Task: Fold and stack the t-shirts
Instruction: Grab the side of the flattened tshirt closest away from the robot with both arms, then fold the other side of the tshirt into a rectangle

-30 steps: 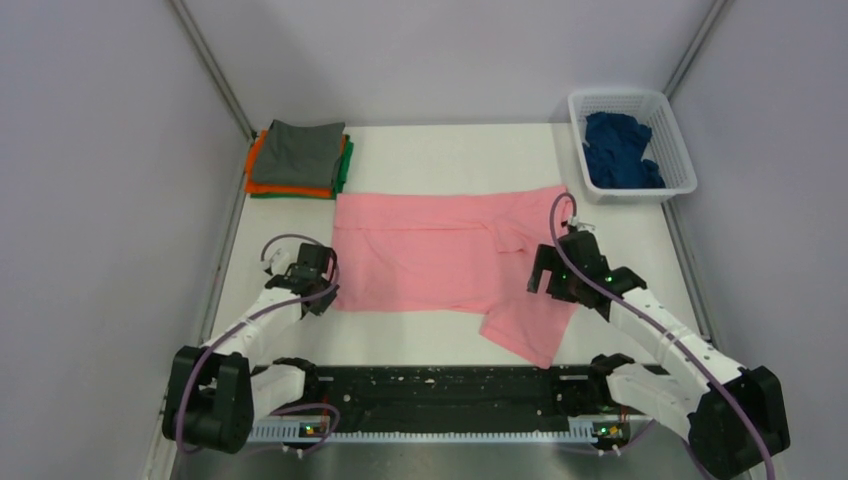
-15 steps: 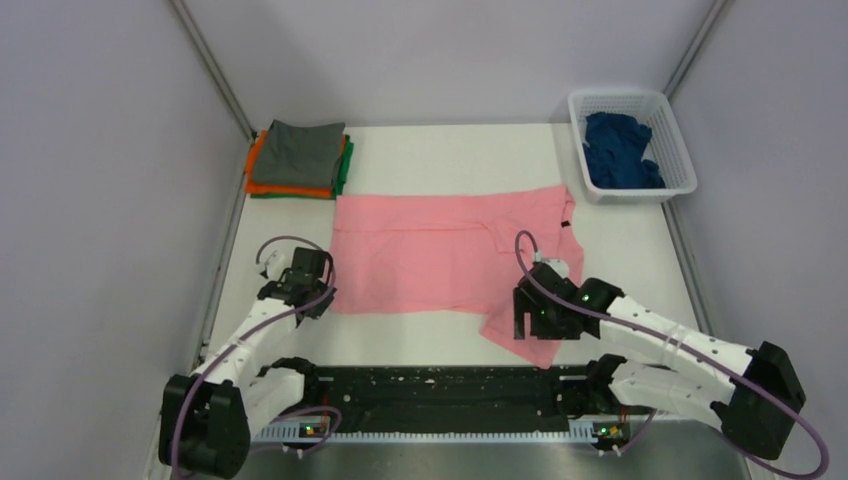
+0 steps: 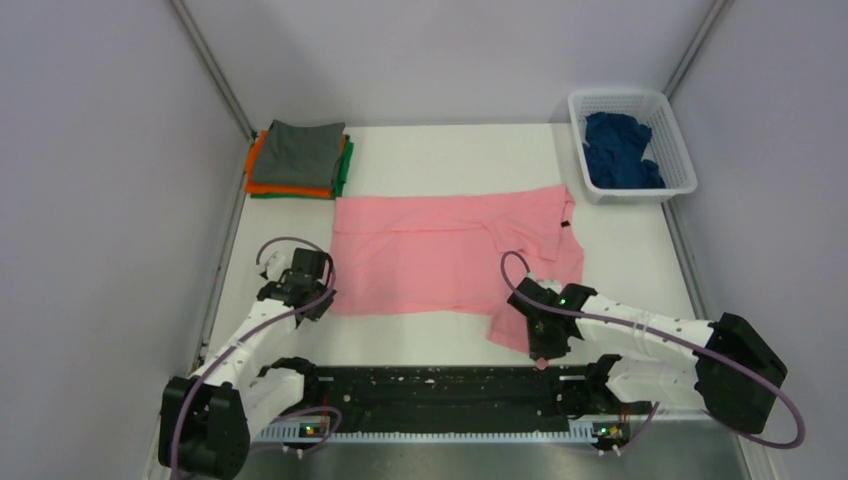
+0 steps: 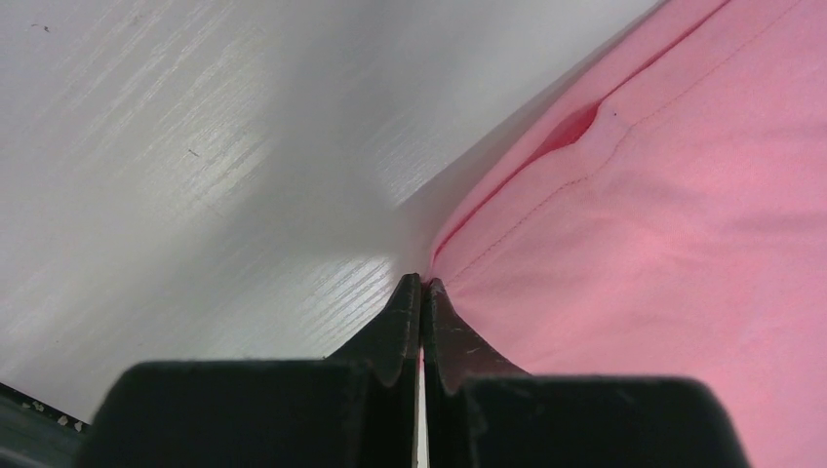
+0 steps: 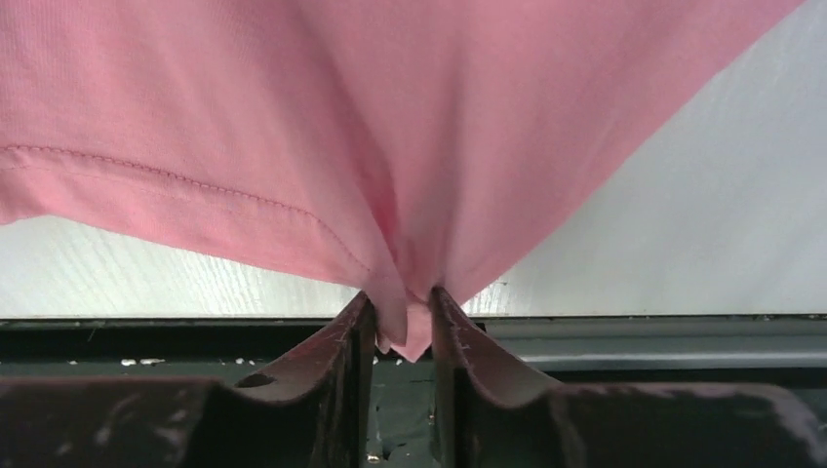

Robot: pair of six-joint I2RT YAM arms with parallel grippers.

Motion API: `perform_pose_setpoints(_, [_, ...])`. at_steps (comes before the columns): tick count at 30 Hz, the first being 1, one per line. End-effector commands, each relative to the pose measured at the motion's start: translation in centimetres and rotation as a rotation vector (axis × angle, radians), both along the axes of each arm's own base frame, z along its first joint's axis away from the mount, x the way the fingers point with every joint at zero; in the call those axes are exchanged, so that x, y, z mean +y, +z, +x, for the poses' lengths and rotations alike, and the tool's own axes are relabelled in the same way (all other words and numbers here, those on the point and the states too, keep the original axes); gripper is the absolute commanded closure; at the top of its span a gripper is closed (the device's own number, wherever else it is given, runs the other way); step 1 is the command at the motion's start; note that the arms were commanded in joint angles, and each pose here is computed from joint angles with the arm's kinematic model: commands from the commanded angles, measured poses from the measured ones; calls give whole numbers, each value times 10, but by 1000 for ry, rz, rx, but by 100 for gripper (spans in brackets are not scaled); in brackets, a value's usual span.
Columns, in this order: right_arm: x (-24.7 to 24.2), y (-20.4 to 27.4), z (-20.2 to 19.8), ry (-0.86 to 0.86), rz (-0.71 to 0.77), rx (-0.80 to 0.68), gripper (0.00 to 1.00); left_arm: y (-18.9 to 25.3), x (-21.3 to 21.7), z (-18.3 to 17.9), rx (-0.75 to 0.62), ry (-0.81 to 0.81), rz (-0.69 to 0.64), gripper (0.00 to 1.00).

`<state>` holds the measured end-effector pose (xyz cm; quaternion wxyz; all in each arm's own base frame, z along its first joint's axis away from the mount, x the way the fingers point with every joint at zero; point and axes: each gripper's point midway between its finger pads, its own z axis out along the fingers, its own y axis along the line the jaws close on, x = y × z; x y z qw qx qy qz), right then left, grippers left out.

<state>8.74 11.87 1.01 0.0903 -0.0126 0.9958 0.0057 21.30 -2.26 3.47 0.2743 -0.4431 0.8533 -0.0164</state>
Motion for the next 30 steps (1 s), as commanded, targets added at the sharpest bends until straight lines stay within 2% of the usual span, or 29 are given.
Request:
perform_pose_setpoints(1, [3,-6,6,-47,2,-34,82,6,1,4,-16,-4,7,100])
perform_pose_setpoints(5, [15,16,28,-55,32,-126,100,15,-5,11,-36,-32,-14,100])
perform_pose_setpoints(9, [25,46,61,-56,54,-250,100,25,-13,20,-55,-64,-39,100])
perform_pose_setpoints(19, [22,113,159,-203,178,-485,100,53,-19,57,-96,-78,-55,100])
perform_pose_setpoints(30, [14,138,247,-256,187,-526,100,47,-1,102,-61,-11,-66,100])
